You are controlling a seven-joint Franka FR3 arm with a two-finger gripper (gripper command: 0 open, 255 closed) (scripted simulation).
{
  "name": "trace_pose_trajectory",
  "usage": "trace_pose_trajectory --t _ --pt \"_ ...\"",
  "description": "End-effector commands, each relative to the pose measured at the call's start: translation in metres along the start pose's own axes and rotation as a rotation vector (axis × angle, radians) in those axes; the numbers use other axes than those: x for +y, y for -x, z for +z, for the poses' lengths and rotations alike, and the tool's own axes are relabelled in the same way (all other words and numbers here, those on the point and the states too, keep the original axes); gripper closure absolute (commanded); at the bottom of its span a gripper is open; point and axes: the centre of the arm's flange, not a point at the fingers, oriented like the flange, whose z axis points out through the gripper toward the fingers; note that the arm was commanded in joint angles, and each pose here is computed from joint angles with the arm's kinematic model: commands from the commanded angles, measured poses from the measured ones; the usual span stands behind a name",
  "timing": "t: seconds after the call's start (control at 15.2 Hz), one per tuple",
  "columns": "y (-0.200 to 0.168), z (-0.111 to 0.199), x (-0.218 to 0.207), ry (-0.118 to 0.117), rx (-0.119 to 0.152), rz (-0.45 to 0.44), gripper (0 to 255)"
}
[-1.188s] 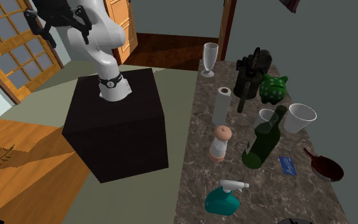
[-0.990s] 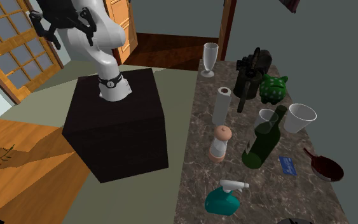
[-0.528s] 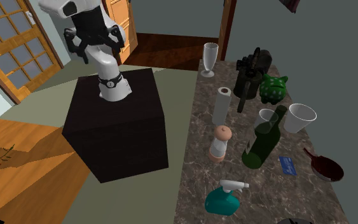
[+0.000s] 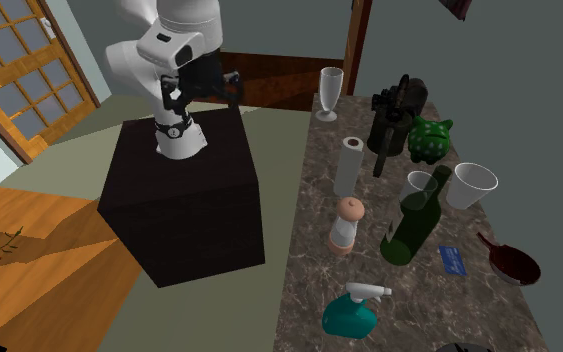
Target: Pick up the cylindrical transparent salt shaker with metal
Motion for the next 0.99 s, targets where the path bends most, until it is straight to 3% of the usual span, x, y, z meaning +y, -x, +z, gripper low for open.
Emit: trace_pose_trajectory --t 0.0,0.92 --pt "-0.014 0.009 -0.022 0.001 -0.007 0.005 0" --pt "-0.118 0.070 -0.170 0.017 -0.055 0.031 0"
